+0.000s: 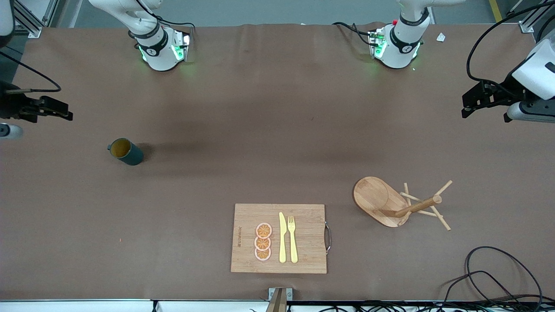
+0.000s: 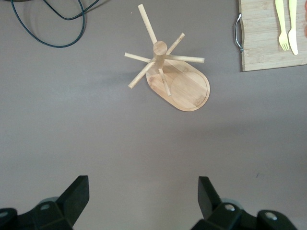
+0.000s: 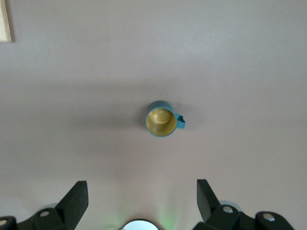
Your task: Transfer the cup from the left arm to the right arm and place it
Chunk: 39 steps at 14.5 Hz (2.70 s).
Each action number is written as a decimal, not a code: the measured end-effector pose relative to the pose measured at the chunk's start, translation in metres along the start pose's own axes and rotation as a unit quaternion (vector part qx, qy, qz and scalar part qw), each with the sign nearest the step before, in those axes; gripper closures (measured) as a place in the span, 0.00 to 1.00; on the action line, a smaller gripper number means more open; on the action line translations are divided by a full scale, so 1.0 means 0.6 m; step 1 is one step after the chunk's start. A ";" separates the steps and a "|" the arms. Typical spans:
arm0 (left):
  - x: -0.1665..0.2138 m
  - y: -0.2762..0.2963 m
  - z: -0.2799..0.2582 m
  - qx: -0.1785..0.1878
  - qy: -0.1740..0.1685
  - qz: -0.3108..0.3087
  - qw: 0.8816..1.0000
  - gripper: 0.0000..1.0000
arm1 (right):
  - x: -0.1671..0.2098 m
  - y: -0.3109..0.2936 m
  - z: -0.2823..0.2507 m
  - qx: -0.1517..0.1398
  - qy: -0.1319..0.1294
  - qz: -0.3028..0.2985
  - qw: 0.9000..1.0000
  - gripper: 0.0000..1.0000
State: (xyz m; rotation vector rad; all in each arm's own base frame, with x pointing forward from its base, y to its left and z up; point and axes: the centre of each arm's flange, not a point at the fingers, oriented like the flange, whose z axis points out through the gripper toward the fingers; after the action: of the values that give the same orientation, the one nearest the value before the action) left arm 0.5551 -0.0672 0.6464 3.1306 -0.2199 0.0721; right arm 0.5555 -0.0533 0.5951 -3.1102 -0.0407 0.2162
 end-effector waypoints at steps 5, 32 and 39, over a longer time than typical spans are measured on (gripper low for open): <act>0.000 0.000 0.000 0.000 0.000 0.000 1.000 0.00 | 0.026 0.019 -0.002 0.000 0.003 0.009 1.000 0.00; 0.002 -0.004 -0.002 0.000 0.007 -0.002 1.000 0.00 | -0.094 -0.019 -0.085 0.008 0.026 0.025 0.999 0.00; 0.003 -0.004 -0.003 0.000 0.008 -0.002 1.000 0.00 | -0.094 -0.015 -0.090 0.007 0.037 0.012 0.999 0.00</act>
State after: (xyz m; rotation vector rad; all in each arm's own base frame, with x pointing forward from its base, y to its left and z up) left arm 0.5570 -0.0649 0.6480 3.1298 -0.2128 0.0975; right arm 0.5072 -0.0468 0.6566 -3.1021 -0.0018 0.1023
